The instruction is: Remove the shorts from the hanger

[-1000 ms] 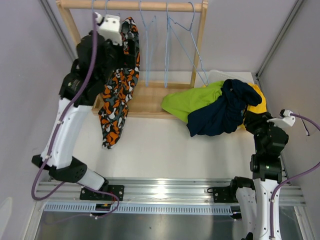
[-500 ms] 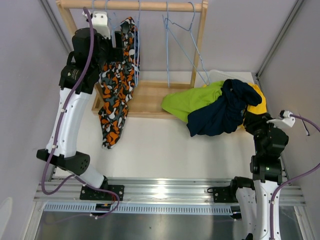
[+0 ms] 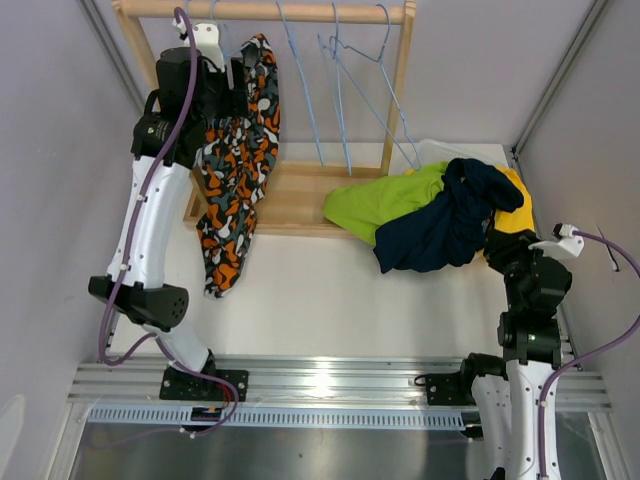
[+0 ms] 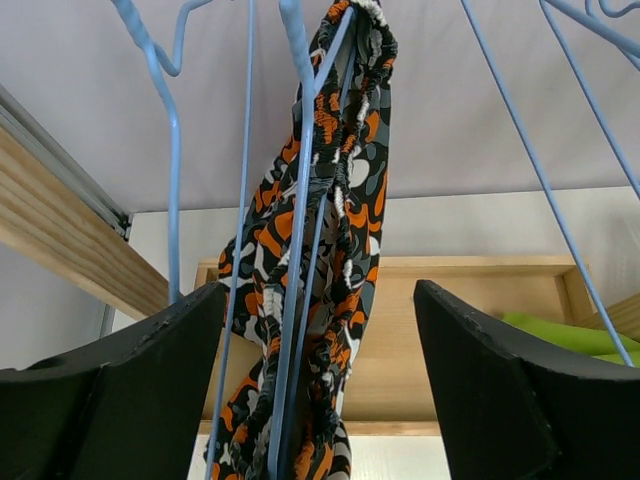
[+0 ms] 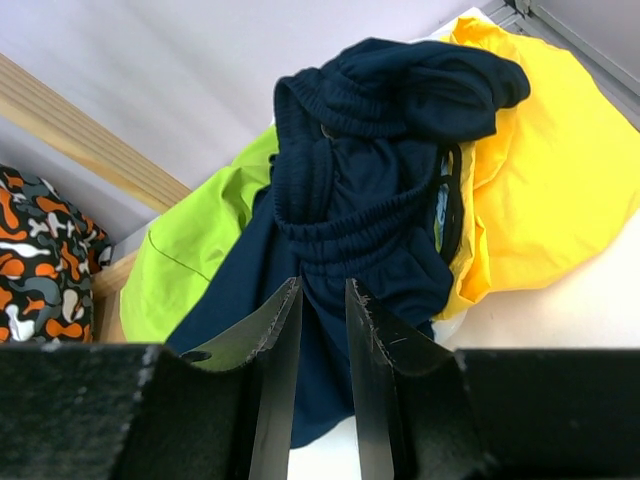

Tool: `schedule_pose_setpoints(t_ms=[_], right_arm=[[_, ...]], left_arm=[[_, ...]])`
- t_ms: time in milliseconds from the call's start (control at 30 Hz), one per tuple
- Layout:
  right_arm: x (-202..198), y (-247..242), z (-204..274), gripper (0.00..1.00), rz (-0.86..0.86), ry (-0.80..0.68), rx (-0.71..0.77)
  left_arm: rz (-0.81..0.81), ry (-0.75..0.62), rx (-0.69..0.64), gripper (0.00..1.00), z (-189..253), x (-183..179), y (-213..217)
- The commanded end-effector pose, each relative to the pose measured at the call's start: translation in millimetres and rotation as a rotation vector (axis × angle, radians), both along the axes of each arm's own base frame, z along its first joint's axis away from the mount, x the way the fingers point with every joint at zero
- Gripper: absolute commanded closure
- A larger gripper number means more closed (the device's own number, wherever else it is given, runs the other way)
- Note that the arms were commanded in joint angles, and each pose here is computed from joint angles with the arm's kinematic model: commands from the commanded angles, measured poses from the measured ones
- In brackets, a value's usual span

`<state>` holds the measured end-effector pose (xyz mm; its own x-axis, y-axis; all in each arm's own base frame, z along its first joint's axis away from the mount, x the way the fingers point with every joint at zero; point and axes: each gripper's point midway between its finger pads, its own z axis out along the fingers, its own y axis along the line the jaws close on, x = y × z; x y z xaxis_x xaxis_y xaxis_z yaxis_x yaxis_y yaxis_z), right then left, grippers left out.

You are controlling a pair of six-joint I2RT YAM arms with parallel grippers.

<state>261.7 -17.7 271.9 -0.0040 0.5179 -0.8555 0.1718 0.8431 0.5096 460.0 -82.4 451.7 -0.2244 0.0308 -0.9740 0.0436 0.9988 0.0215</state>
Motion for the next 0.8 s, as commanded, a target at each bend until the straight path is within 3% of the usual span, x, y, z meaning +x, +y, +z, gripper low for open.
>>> schedule_pose_setpoints(t_ms=[0, 167, 267, 300, 333, 400, 533, 700, 767], right_arm=[[1.6, -1.3, 1.7, 0.7, -0.001, -0.016, -0.029], [4.1, -1.8, -4.2, 0.7, 0.0, -0.007, -0.03], [5.4, -2.0, -7.1, 0.69, 0.0, -0.002, -0.029], [5.7, -2.1, -8.3, 0.7, 0.0, 0.001, -0.03], [5.8, -2.1, -8.6, 0.7, 0.0, 0.001, -0.031], [5.5, -2.1, -10.5, 0.7, 0.0, 0.006, -0.031], [4.6, -2.1, -8.0, 0.7, 0.0, 0.002, -0.035], [1.9, -1.7, 1.5, 0.69, 0.0, -0.018, -0.04], [1.2, -1.7, 10.3, 0.69, 0.0, -0.034, -0.044]], left_arm=[[-0.007, -0.018, -0.031, 0.19, 6.6, 7.6, -0.4], [-0.02, 0.003, -0.039, 0.3, -2.3, 17.3, -3.4], [-0.019, 0.009, -0.037, 0.43, -5.0, 21.9, -3.1], [-0.016, 0.012, -0.036, 0.58, -6.0, 23.0, -1.8], [-0.015, 0.01, -0.042, 0.65, -4.8, 24.3, -1.3], [-0.005, 0.018, -0.042, 1.0, -8.0, 27.9, 0.9], [-0.003, -0.018, -0.07, 1.0, 13.5, 14.4, 2.8], [-0.028, -0.164, -0.078, 1.0, 78.8, -53.3, 9.3], [-0.033, -0.157, -0.07, 1.0, 75.7, -70.2, 11.2]])
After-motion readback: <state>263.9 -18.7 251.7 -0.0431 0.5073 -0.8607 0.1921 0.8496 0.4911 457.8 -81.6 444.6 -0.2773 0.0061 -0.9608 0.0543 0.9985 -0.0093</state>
